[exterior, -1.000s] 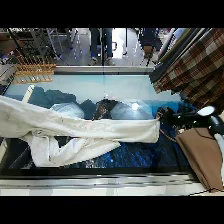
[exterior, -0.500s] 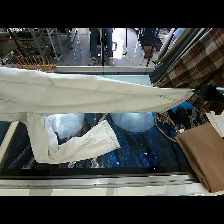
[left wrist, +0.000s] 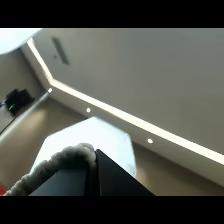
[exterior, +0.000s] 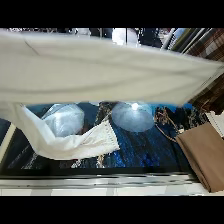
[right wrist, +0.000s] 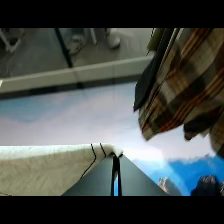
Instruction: Fold the clothes and pants, and hang the long-sleeved shirts on hangers.
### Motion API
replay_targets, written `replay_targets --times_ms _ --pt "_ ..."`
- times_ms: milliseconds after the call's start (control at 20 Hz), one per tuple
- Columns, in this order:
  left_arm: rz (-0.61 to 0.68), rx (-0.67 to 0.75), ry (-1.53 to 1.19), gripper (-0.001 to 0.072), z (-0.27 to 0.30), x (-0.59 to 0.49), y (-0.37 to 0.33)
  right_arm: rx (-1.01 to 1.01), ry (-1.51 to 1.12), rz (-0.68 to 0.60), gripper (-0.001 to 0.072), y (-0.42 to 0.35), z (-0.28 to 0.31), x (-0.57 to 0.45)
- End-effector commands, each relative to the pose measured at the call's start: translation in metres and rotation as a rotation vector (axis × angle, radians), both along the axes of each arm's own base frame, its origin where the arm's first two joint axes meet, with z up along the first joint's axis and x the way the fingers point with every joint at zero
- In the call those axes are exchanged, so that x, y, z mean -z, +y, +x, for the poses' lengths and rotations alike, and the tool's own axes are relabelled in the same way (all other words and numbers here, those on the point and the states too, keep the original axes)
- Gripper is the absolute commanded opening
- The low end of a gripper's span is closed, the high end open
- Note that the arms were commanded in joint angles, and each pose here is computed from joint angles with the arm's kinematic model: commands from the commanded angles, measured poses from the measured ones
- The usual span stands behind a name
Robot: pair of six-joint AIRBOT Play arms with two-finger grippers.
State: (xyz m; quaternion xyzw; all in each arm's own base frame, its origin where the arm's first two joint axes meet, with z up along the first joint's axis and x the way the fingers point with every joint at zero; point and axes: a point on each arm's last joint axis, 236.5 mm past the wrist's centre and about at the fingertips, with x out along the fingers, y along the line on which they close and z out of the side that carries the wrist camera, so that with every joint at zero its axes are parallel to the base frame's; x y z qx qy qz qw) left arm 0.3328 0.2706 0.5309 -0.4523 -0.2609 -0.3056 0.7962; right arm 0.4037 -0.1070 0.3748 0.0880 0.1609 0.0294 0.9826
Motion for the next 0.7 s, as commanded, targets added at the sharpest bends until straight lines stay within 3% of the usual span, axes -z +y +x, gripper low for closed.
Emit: replay_targets --times_ms 0,100,250,400,500,650 --pt "0.008 -0.246 -0.271 0.0024 -0.086 -0.099 -0.023 0.112 -0.25 -0.129 0.0026 -0.008 -0.041 -0.103" --pt "0.025 -0.404 -0.363 0.0025 -0.137 -0.142 -0.05 0.168 -0.384 -0.195 0.0026 -0.002 -0.071 -0.151" --pt "0.073 -0.765 -0.427 0.0025 -0.202 -0.179 -0.07 0.235 -0.509 -0.259 0.0026 0.007 -0.106 -0.19" --pt "0.238 -1.102 -0.3 0.0025 -0.213 -0.175 -0.06 0.255 -0.486 -0.307 0.0026 0.007 -0.114 -0.188" --pt "0.321 -1.131 -0.063 0.0026 -0.169 -0.139 -0.029 0.219 -0.415 -0.298 0.0025 0.009 -0.106 -0.169" --pt "0.336 -0.89 0.385 0.0026 -0.066 -0.027 0.014 0.056 -0.203 -0.171 0.0025 0.027 -0.076 -0.099"
